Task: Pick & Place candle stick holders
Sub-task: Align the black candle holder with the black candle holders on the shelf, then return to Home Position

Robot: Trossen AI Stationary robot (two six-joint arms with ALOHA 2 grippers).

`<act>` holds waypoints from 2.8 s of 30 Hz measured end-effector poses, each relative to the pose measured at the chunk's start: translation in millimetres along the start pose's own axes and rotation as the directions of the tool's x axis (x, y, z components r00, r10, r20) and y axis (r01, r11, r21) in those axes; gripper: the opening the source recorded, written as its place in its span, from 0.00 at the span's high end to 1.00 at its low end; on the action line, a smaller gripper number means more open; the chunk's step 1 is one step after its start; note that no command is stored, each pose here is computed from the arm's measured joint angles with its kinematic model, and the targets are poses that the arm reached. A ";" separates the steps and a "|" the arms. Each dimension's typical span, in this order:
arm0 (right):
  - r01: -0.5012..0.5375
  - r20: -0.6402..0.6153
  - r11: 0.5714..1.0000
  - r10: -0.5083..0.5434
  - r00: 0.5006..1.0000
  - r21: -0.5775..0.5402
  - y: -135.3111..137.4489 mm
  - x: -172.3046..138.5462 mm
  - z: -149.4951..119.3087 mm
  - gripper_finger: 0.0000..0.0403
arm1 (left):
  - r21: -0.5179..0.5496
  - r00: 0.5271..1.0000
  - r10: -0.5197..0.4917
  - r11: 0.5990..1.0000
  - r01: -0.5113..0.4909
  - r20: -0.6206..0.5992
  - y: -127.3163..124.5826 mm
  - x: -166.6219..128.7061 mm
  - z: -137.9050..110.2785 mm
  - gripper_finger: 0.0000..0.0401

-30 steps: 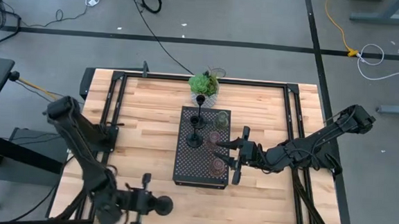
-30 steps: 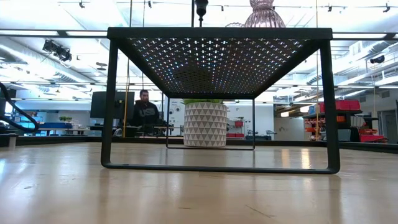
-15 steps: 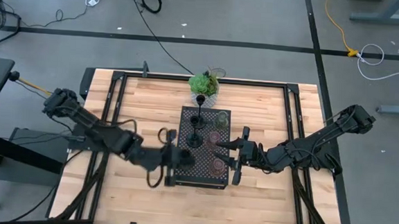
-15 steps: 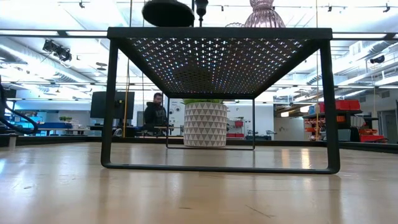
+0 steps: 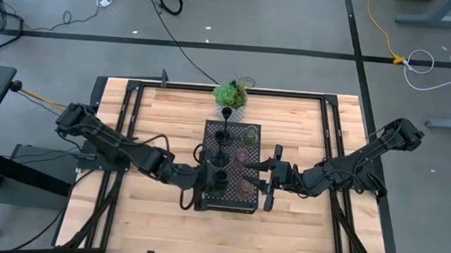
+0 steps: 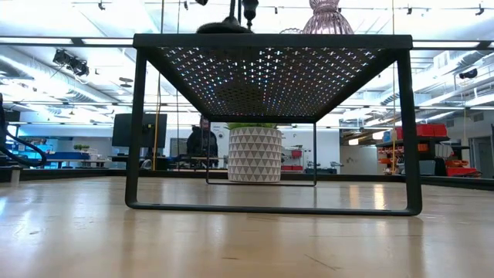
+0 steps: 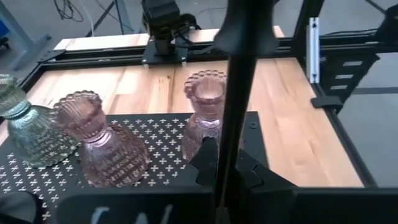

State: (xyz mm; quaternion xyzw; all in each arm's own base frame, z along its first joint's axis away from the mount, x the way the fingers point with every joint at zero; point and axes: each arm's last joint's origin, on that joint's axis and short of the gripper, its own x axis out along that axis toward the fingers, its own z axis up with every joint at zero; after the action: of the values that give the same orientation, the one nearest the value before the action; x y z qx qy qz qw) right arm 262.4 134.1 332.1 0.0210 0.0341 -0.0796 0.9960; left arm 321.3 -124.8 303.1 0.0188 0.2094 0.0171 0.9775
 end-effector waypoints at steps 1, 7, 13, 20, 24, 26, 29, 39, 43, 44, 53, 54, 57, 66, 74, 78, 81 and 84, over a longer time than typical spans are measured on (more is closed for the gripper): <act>0.000 -0.003 1.000 0.000 1.000 -0.003 0.1 -0.1 -0.4 0.64 | 0.001 1.000 0.006 1.000 -0.006 -0.002 0.1 1.1 -0.7 0.98; 0.000 -0.009 1.000 0.000 1.000 -0.007 0.0 -0.1 -1.0 0.64 | 0.008 1.000 0.029 1.000 -0.029 -0.005 3.7 3.0 -0.8 0.98; 0.000 -0.010 1.000 0.000 1.000 -0.009 0.0 0.0 -1.2 0.64 | 0.012 0.999 0.043 0.999 -0.043 -0.026 7.0 4.0 -2.7 0.97; 0.000 -0.010 1.000 -0.001 1.000 -0.008 -0.1 0.0 -1.2 0.64 | 0.015 0.997 0.065 0.998 -0.065 -0.041 7.9 3.9 -4.5 0.92; 0.001 -0.010 1.000 -0.001 1.000 -0.009 -0.1 0.0 -1.2 0.64 | 0.015 0.997 0.062 0.998 -0.061 -0.042 7.8 3.9 -4.5 0.93; 0.001 -0.010 1.000 -0.001 1.000 -0.008 -0.1 0.0 -1.2 0.64 | 0.015 0.997 0.058 0.998 -0.058 -0.042 7.4 3.4 -4.4 0.92; 0.001 -0.010 1.000 -0.001 1.000 -0.009 -0.1 0.0 -1.3 0.64 | 0.017 0.997 0.062 0.998 -0.061 -0.043 7.5 2.9 -4.4 0.90; 0.001 -0.010 1.000 -0.001 1.000 -0.009 -0.1 0.1 -1.3 0.64 | 0.023 0.996 0.066 0.998 -0.065 -0.057 7.8 2.8 -5.8 0.72; 0.001 -0.010 1.000 -0.001 1.000 -0.009 -0.1 0.0 -1.2 0.64 | 0.022 0.996 0.066 0.998 -0.064 -0.054 8.1 1.6 -5.1 0.66; 0.001 -0.010 1.000 -0.001 1.000 -0.009 -0.1 0.0 -1.2 0.64 | 0.021 0.997 0.064 0.998 -0.063 -0.050 8.5 -0.7 -3.8 0.64; 0.002 -0.010 1.000 -0.002 1.000 -0.009 -0.2 0.1 -1.2 0.64 | -0.007 0.998 0.059 0.998 -0.059 0.006 19.4 -32.5 13.2 0.58; 0.001 -0.010 1.000 -0.001 1.000 -0.009 -0.1 0.1 -1.3 0.64 | -0.010 0.998 0.059 0.998 -0.059 0.005 20.4 -34.9 13.7 0.58; 0.002 -0.011 1.000 -0.002 1.000 -0.009 -0.2 0.1 -1.3 0.64 | -0.001 0.998 0.058 0.998 -0.058 -0.021 23.4 -42.9 13.1 0.58; 0.185 -0.082 0.974 -0.197 0.977 -0.130 -9.6 -4.3 -10.2 0.64 | 0.044 0.983 0.123 0.992 -0.119 -0.136 39.7 -97.3 6.7 0.58; 0.284 -0.186 0.944 -0.314 0.931 -0.169 -50.1 -53.4 2.8 0.64 | 0.046 0.908 0.380 0.925 -0.378 -0.176 72.3 -179.0 -19.0 0.58; 0.389 -0.218 0.917 -0.398 0.891 -0.082 -82.3 -96.8 -7.3 0.64 | -0.046 0.898 0.434 0.898 -0.438 -0.065 86.0 -208.2 -66.0 0.58; 0.437 -0.182 0.897 -0.420 0.889 0.069 -98.2 -118.4 -30.7 0.64 | -0.145 0.913 0.407 0.905 -0.401 0.016 91.6 -210.2 -114.7 0.58; 0.364 -0.167 0.910 -0.335 0.927 0.200 -101.6 -125.5 -60.2 0.64 | -0.217 0.938 0.338 0.924 -0.314 0.079 87.2 -197.4 -156.8 0.58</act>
State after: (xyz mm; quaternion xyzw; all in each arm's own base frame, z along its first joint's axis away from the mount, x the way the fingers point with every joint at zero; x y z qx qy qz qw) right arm 118.7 56.4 277.3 0.1333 0.0922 -0.2587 0.9523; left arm 74.8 -41.3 244.7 -0.0446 0.1442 0.1996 0.9682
